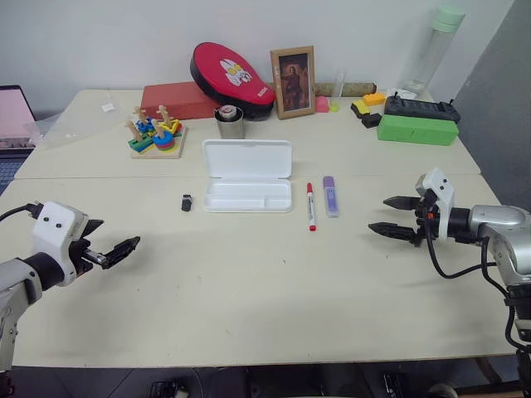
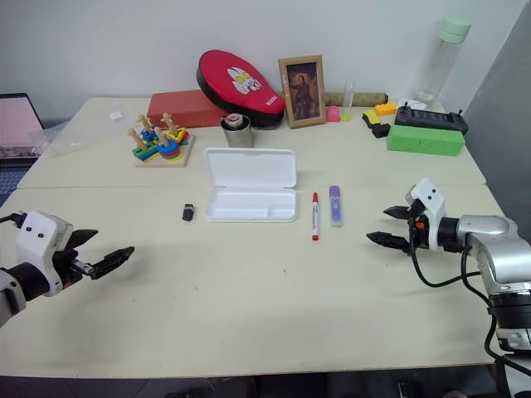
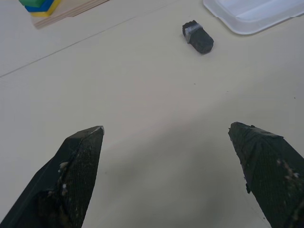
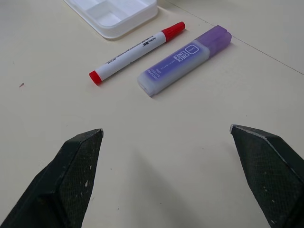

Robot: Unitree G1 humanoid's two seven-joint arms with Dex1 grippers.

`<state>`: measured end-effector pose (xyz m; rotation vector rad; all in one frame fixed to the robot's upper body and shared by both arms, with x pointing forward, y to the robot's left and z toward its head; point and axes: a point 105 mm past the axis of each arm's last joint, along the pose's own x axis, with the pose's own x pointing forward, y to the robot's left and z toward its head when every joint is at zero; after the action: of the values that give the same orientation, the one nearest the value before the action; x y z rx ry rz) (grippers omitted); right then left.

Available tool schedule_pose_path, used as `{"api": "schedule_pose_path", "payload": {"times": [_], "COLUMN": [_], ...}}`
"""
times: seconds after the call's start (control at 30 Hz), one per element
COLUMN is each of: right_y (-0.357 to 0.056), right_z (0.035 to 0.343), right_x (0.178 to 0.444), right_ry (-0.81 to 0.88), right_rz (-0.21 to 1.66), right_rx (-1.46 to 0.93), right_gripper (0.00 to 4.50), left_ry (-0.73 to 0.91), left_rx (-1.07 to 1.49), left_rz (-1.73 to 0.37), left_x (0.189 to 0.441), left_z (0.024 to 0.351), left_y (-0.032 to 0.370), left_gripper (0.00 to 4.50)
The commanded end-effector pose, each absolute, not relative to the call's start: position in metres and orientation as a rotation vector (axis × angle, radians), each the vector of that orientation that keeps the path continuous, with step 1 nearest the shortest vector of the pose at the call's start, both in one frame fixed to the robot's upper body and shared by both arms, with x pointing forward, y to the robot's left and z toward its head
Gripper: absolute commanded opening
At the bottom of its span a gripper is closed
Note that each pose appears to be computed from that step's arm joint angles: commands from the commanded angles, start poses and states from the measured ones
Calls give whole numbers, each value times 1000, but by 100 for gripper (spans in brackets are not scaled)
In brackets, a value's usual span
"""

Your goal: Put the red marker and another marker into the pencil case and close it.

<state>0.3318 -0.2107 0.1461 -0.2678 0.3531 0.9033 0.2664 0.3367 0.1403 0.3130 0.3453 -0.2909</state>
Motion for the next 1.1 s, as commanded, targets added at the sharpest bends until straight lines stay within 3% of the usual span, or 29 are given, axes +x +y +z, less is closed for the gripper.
{"api": "schedule_pose_path", "payload": {"times": [0.03, 0.87, 1.1], "right_y": [-209, -215, -194], "right_z": [157, 150, 166], "right_x": [330, 335, 338], "right_ry": [328, 342, 272], "right_rz": [920, 897, 967], "right_rx": [-291, -301, -300], "right_gripper": [449, 449, 449], "left_ry": [289, 260, 242], "left_rx": [347, 353, 310], "left_rz": [-264, -249, -338], "left_x": [266, 274, 275], "left_z": [159, 158, 149], "left_y": [341, 341, 320], "left_gripper": [450, 450, 450]}}
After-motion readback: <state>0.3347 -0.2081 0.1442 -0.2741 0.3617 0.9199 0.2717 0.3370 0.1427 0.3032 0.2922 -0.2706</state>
